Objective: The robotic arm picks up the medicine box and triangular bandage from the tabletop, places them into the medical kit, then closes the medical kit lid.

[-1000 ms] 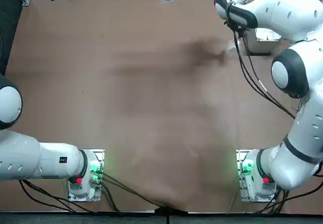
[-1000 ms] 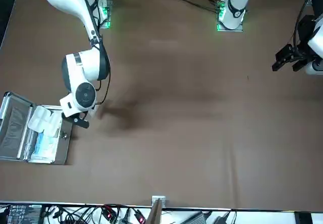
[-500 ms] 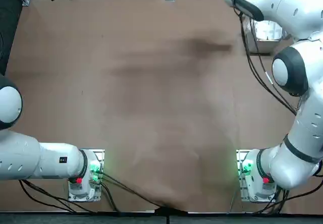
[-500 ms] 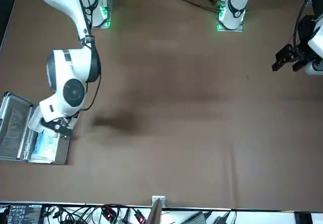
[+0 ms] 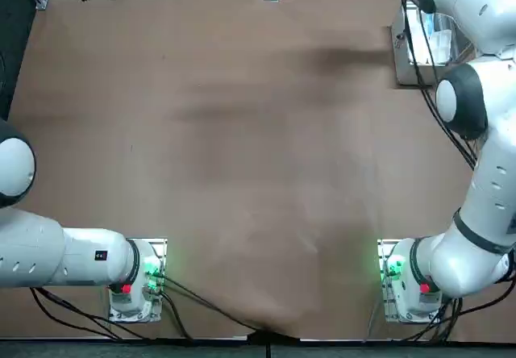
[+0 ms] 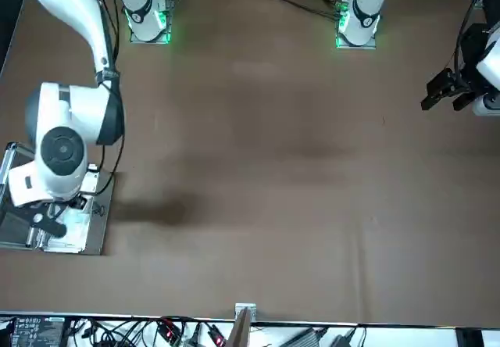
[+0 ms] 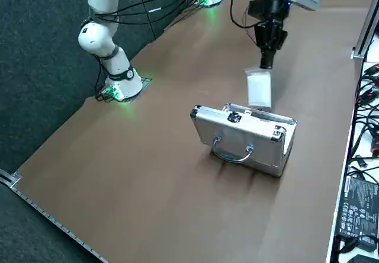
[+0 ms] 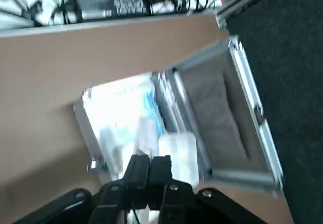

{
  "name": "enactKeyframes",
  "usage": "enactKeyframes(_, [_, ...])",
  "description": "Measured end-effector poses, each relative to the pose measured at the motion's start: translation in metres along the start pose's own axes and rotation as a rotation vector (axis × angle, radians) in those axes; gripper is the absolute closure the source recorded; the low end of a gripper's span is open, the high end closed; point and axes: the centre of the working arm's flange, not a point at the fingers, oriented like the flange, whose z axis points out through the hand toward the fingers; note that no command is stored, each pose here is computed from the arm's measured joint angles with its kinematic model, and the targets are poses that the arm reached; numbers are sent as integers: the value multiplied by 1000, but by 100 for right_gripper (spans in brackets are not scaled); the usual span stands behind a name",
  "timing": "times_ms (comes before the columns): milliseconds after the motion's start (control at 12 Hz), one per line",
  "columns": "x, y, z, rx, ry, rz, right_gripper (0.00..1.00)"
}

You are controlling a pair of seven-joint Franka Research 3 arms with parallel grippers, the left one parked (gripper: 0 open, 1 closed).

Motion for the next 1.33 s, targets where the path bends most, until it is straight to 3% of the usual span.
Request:
enactKeyframes(250, [34,19,47,-7,82,19,99])
enactKeyframes(1333, [42,34,117,-109,34,-143,99])
